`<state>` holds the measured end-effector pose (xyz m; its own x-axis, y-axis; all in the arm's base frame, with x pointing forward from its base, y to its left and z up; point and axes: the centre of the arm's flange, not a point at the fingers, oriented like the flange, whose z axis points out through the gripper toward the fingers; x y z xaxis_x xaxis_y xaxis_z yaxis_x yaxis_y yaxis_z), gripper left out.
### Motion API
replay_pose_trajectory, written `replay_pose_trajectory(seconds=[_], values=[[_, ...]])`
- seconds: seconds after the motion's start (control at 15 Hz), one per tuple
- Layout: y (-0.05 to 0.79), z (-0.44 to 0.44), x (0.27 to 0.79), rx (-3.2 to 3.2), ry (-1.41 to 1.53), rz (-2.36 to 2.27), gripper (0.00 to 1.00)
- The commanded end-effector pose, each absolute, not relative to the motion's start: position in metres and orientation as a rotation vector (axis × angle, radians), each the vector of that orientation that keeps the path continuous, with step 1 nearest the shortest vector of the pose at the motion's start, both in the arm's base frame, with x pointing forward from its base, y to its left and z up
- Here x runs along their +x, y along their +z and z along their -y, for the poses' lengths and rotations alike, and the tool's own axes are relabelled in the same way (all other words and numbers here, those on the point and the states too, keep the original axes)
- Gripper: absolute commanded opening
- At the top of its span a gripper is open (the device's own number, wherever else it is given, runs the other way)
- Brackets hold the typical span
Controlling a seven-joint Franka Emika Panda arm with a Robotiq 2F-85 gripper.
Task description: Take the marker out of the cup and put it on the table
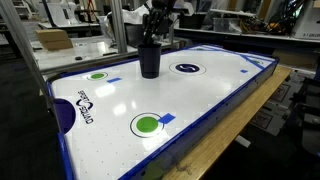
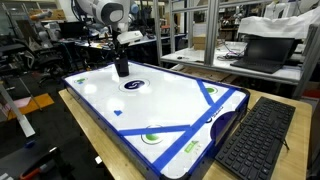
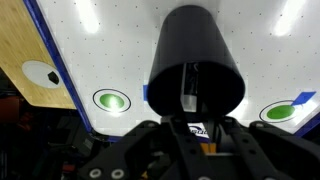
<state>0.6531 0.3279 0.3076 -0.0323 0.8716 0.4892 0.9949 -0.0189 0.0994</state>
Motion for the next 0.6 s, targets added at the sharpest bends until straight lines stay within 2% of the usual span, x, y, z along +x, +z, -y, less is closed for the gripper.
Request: replay_pose_trajectory(seconds=[0.0, 0.07, 0.13, 0.27, 0.33, 0.4, 0.47, 0.53], values=[[0.301, -0.333, 0.659, -1.919, -0.585, 1.986, 0.21], [0.298, -0.334, 0.659, -1.917, -0.577, 1.983, 0.16], [0.294, -0.335, 0.658, -1.914, -0.568, 1.980, 0.34], [0.289, -0.337, 0.658, -1.907, -0.554, 1.976, 0.45], [0.286, -0.339, 0.658, -1.904, -0.548, 1.974, 0.59], [0.284, -0.340, 0.658, -1.901, -0.542, 1.973, 0.67], [0.283, -0.342, 0.658, -1.897, -0.535, 1.973, 0.75], [0.283, -0.343, 0.658, -1.893, -0.530, 1.975, 0.73]])
